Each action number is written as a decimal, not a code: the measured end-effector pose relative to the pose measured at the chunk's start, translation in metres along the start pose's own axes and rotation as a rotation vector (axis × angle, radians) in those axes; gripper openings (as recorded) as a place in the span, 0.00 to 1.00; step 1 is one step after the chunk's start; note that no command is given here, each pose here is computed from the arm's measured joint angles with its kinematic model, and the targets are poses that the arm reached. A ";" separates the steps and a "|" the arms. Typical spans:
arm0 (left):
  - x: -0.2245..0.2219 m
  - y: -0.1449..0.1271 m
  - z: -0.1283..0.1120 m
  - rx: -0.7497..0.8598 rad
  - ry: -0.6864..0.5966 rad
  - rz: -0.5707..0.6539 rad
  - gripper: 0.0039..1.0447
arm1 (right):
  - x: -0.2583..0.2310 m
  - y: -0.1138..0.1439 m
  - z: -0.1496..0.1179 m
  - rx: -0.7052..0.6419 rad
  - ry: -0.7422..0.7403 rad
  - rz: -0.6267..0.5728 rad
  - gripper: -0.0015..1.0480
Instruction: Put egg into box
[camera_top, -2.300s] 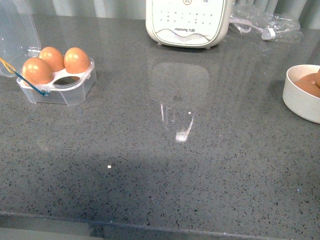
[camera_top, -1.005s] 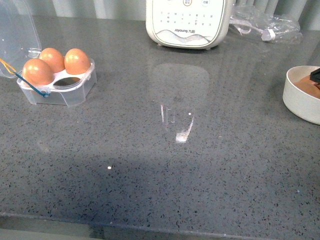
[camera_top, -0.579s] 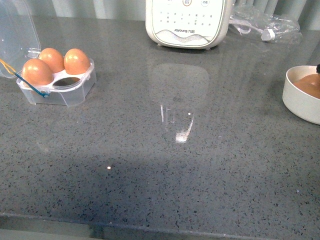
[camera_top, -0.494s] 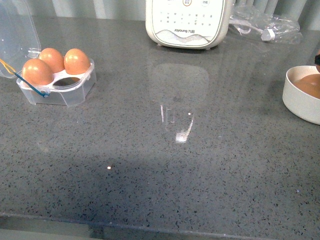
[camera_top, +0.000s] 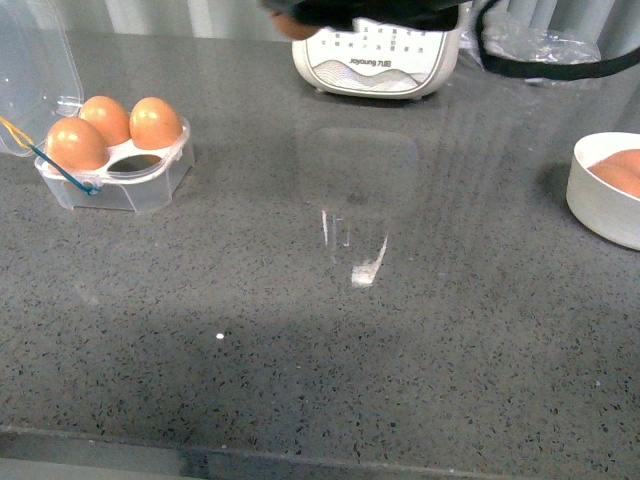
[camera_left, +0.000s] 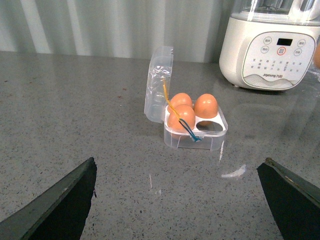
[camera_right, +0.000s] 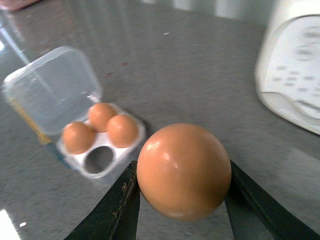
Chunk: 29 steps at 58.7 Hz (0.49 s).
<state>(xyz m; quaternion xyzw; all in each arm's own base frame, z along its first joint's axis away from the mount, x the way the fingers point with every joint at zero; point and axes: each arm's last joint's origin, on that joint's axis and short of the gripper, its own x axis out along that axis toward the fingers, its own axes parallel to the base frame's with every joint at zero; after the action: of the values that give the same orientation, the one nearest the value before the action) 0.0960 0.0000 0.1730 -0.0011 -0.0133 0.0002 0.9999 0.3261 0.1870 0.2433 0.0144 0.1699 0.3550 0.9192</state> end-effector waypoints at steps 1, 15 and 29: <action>0.000 0.000 0.000 0.000 0.000 0.000 0.94 | 0.004 0.005 -0.001 -0.005 0.011 0.021 0.39; 0.000 0.000 0.000 0.000 0.000 0.000 0.94 | 0.036 0.035 -0.007 -0.056 0.084 0.137 0.39; 0.000 0.000 0.000 0.000 0.000 0.000 0.94 | 0.061 0.040 -0.005 -0.064 0.112 0.162 0.39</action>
<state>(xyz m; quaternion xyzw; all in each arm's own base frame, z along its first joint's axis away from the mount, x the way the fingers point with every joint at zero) 0.0960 0.0000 0.1730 -0.0011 -0.0133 0.0002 0.9999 0.3409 0.2564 0.2258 -0.0211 0.2079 0.4338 0.8764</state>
